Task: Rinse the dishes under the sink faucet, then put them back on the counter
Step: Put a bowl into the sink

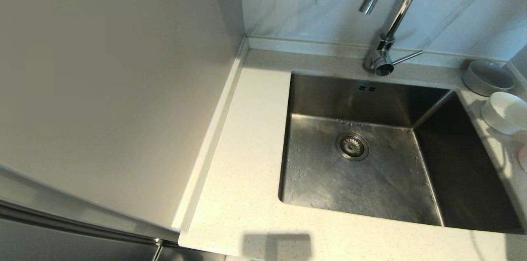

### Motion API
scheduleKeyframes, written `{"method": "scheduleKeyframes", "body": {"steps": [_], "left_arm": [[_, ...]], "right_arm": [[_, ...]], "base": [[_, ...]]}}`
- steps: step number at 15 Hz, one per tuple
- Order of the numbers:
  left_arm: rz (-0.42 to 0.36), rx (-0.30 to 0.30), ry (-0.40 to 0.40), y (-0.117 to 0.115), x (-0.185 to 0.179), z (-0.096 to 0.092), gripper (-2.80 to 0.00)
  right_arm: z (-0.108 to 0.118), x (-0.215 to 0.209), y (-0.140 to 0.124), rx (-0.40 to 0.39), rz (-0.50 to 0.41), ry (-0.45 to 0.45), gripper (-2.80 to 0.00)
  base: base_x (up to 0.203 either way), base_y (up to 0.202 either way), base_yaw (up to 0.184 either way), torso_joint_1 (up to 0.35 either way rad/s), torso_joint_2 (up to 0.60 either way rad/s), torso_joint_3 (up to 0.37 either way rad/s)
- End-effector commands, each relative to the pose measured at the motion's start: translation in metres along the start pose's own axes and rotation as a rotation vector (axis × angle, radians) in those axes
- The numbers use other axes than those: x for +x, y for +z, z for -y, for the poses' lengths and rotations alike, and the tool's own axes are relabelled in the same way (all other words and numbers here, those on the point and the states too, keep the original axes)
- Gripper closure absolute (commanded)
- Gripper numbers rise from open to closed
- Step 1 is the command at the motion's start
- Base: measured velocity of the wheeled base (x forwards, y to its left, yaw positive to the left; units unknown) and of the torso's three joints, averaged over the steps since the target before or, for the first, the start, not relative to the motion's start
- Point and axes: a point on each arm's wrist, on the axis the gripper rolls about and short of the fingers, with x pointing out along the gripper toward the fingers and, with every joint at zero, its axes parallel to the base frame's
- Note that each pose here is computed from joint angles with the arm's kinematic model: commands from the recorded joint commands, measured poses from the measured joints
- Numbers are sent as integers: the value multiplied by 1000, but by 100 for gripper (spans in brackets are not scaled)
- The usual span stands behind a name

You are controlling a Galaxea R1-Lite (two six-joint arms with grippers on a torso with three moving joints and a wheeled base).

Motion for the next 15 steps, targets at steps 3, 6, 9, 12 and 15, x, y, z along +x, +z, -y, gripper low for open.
{"method": "scheduleKeyframes", "body": {"steps": [3, 6, 9, 12, 15], "left_arm": [[3, -2, 0, 0, 0, 0, 0], [3, -2, 1, 0, 0, 0, 0], [3, -2, 1, 0, 0, 0, 0], [3, -2, 1, 0, 0, 0, 0], [3, 0, 1, 0, 0, 0, 0]], "right_arm": [[17, 78, -14, -50, 68, -16, 0], [10, 88, -5, -28, 83, -2, 0], [4, 89, 3, 60, 64, -12, 0], [-3, 93, 10, 110, 75, 8, -280], [-9, 108, 13, 121, 81, 21, -280]], "base": [[0, 0, 0, 0, 0, 0], [0, 0, 0, 0, 0, 0], [0, 0, 0, 0, 0, 0], [0, 0, 0, 0, 0, 0], [0, 0, 0, 0, 0, 0]]}}
